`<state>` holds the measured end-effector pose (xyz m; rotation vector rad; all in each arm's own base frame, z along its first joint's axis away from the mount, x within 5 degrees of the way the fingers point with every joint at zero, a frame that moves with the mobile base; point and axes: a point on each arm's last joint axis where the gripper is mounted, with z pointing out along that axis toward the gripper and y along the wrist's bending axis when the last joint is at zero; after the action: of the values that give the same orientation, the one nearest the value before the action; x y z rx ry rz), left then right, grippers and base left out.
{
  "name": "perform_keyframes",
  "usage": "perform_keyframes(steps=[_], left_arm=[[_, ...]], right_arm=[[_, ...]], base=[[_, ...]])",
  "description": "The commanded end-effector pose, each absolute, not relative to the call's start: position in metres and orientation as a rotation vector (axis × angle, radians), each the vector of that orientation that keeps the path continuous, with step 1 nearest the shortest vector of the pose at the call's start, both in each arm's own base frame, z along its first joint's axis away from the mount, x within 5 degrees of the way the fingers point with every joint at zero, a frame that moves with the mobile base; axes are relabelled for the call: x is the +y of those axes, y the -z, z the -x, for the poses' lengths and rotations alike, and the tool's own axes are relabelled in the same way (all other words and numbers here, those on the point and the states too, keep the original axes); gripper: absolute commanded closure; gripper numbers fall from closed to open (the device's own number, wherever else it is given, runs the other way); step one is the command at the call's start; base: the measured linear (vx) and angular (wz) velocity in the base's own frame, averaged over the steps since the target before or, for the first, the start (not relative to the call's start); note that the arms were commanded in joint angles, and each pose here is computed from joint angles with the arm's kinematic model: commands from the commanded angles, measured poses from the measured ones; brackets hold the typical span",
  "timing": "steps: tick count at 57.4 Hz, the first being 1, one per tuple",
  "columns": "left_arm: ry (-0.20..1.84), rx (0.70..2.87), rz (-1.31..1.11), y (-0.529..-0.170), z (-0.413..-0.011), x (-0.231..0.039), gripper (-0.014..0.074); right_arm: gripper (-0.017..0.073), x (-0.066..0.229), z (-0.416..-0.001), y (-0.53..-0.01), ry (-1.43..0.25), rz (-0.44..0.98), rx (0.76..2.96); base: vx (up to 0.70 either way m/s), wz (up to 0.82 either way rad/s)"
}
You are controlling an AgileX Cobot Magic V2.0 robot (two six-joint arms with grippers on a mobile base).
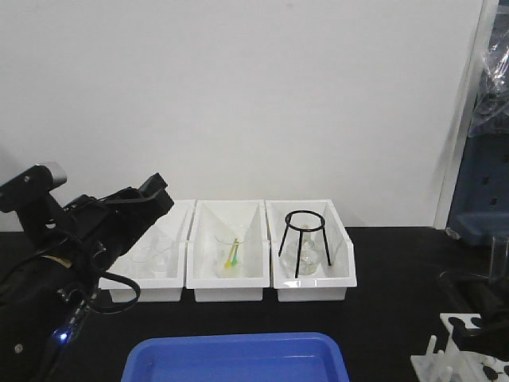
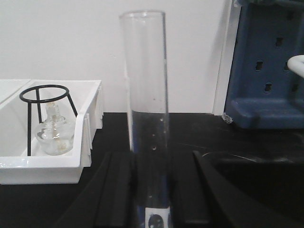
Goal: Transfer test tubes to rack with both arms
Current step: 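Lower the held tube into a hole of the white rack with the right gripper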
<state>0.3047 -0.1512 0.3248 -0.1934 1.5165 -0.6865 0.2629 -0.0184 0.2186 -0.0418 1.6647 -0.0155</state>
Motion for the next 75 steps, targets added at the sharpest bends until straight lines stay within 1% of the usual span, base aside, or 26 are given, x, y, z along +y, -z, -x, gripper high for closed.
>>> perform_keyframes(steps=[1, 4, 16, 34, 46, 56, 63, 69, 75], left_arm=[[0.704, 1.365, 0.197, -0.357, -0.299, -0.145, 0.0158], [0.704, 1.365, 0.197, -0.357, -0.299, -0.145, 0.0158], [0.704, 1.365, 0.197, -0.357, -0.299, -0.145, 0.0158], [0.704, 1.365, 0.197, -0.357, -0.299, -0.145, 0.0158], [0.704, 1.365, 0.197, -0.357, -0.299, -0.145, 0.0158], [0.704, 1.365, 0.197, -0.357, -0.299, -0.145, 0.0158], [0.704, 1.365, 0.197, -0.357, -0.299, -0.145, 0.0158], [0.704, 1.365, 0.197, -0.357, -0.299, -0.145, 0.0158], [0.704, 1.365, 0.197, -0.357, -0.299, -0.145, 0.0158]], right_arm=[[0.0566, -0.02, -0.259, -0.235, 0.034, 0.036, 1.498], [0.0566, -0.021, -0.254, -0.23, 0.035, 0.011, 1.479], [0.0566, -0.019, -0.252, -0.22, 0.02, 0.022, 1.431], [0.0566, -0.019, -0.258, -0.203, 0.01, 0.021, 1.485], [0.0566, -0.018, -0.251, -0.189, 0.0, 0.011, 1.431], [0.0566, -0.018, -0.254, -0.169, -0.013, 0.012, 1.492], [0.0564, -0.018, -0.254, -0.164, -0.015, 0.01, 1.51], [0.0557, -0.018, -0.254, -0.164, -0.012, 0.012, 1.511], [0.0526, -0.018, -0.254, -0.164, -0.01, 0.013, 1.511]], base=[[0.0, 0.0], [0.0, 0.0], [0.0, 0.0], [0.0, 0.0], [0.0, 0.0], [0.0, 0.0], [0.0, 0.0], [0.0, 0.0], [0.0, 0.0]])
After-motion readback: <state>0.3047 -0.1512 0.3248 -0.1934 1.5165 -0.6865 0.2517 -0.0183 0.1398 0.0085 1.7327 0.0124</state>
